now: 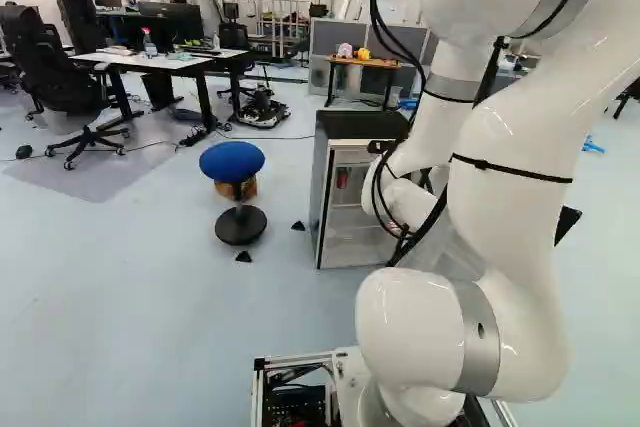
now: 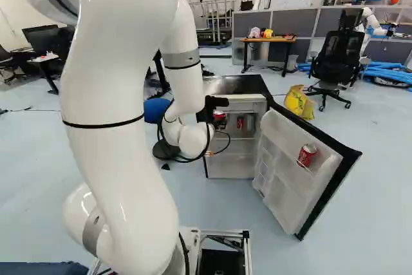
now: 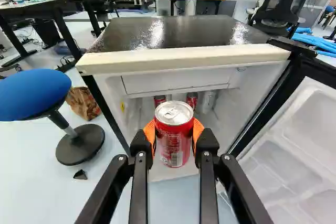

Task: Grab a drink from the fridge

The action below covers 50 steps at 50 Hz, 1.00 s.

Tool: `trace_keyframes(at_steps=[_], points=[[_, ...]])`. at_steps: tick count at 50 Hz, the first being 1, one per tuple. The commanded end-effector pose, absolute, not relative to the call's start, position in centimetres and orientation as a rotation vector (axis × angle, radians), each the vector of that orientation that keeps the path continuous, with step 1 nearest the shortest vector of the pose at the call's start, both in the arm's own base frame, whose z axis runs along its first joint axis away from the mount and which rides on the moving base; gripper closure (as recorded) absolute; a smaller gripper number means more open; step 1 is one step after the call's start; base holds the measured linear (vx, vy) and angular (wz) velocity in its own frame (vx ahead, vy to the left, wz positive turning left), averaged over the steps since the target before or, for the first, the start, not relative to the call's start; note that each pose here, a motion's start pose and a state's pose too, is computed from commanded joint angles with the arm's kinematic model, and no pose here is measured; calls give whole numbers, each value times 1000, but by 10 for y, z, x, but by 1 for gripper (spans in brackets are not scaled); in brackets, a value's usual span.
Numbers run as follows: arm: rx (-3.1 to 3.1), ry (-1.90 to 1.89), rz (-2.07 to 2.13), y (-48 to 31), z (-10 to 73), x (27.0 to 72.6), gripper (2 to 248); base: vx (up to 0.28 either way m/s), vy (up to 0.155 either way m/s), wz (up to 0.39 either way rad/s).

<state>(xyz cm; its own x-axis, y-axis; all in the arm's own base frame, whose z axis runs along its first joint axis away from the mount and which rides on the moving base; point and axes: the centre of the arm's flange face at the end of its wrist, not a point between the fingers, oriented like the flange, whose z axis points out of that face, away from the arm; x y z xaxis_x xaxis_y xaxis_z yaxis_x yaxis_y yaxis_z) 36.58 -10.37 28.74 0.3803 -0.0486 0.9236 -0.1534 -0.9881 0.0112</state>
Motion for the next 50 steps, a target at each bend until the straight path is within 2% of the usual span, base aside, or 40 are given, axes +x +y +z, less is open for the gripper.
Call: trace_keyframes(at_steps=[50], points=[[2534, -171, 1655, -100, 326, 354, 158, 0, 0, 0]])
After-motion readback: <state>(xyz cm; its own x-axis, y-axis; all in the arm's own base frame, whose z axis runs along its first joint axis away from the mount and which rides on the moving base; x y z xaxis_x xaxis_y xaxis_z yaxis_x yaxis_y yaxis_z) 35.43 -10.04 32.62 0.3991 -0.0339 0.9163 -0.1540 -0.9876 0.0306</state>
